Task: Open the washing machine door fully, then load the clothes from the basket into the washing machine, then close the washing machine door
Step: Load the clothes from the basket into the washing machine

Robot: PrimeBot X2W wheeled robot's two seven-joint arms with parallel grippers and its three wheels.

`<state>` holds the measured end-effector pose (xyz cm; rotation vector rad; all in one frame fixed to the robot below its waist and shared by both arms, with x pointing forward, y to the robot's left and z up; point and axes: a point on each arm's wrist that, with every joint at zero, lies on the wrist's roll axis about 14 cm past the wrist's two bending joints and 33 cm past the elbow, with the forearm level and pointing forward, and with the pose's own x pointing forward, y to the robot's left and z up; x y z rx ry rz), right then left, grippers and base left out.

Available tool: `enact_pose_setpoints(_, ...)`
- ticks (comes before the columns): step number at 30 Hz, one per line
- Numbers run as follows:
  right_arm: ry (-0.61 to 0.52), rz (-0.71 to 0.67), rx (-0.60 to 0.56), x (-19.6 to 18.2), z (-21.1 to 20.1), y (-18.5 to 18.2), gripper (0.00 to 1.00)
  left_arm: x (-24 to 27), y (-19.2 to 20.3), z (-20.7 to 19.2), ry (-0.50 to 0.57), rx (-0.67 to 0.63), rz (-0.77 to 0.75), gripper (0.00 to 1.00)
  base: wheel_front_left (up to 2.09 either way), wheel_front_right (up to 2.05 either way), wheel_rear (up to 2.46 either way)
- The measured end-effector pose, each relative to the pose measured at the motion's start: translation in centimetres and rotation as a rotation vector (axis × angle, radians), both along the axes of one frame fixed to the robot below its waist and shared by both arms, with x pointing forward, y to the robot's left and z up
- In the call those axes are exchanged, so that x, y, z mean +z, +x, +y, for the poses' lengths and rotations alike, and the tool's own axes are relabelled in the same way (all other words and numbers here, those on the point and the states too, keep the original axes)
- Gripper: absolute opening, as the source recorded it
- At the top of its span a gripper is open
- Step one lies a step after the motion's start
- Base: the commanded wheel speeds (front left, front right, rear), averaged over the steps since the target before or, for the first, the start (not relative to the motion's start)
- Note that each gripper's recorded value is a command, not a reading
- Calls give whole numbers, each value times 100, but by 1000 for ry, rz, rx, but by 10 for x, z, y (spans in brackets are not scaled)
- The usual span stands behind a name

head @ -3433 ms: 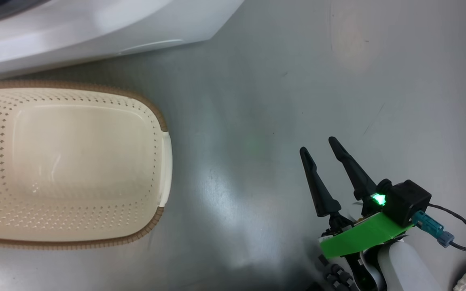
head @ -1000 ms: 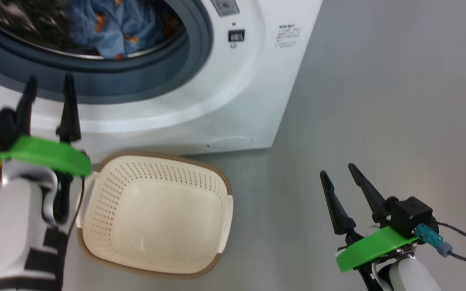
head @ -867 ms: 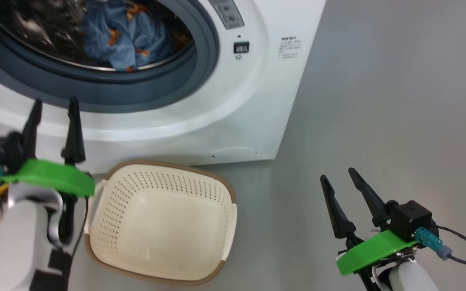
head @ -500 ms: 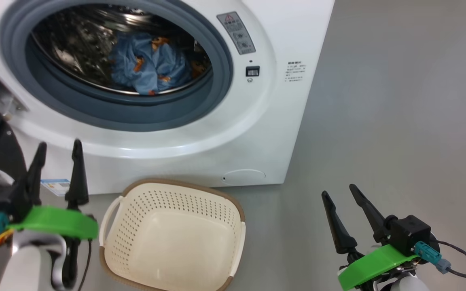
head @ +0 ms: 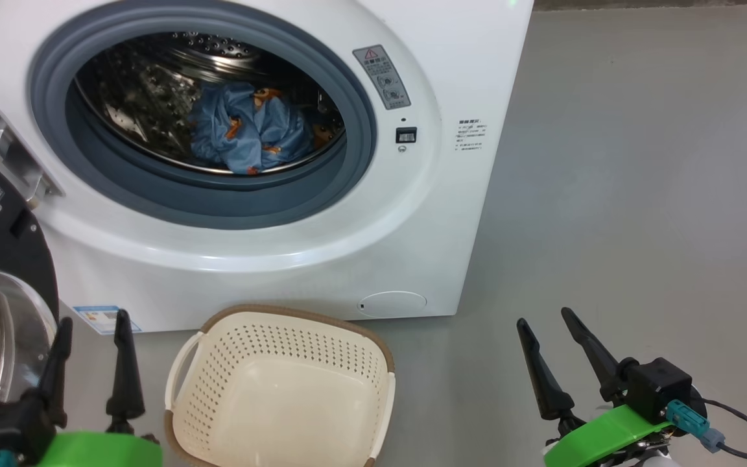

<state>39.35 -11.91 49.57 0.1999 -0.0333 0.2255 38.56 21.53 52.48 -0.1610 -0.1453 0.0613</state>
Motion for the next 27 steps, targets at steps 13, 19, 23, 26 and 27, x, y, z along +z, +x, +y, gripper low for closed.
enact_pose_setpoints(13,-31,-46,-22,13,-8,0,100,-12,-27,-6,29,14,39,100,0,0,0)
enact_pose_setpoints(19,-32,-42,-36,12,-13,-7,100,-10,-29,-7,17,8,33,100,0,0,0)
enact_pose_setpoints(23,-32,-52,-46,16,-16,-8,100,-9,-29,-8,16,5,29,100,0,0,0)
enact_pose_setpoints(26,-31,-57,-52,17,-18,-10,100,-7,-30,-6,16,8,21,100,0,0,0)
enact_pose_setpoints(27,-32,-52,-53,16,-19,-12,100,-6,-31,-6,15,6,20,100,0,0,0)
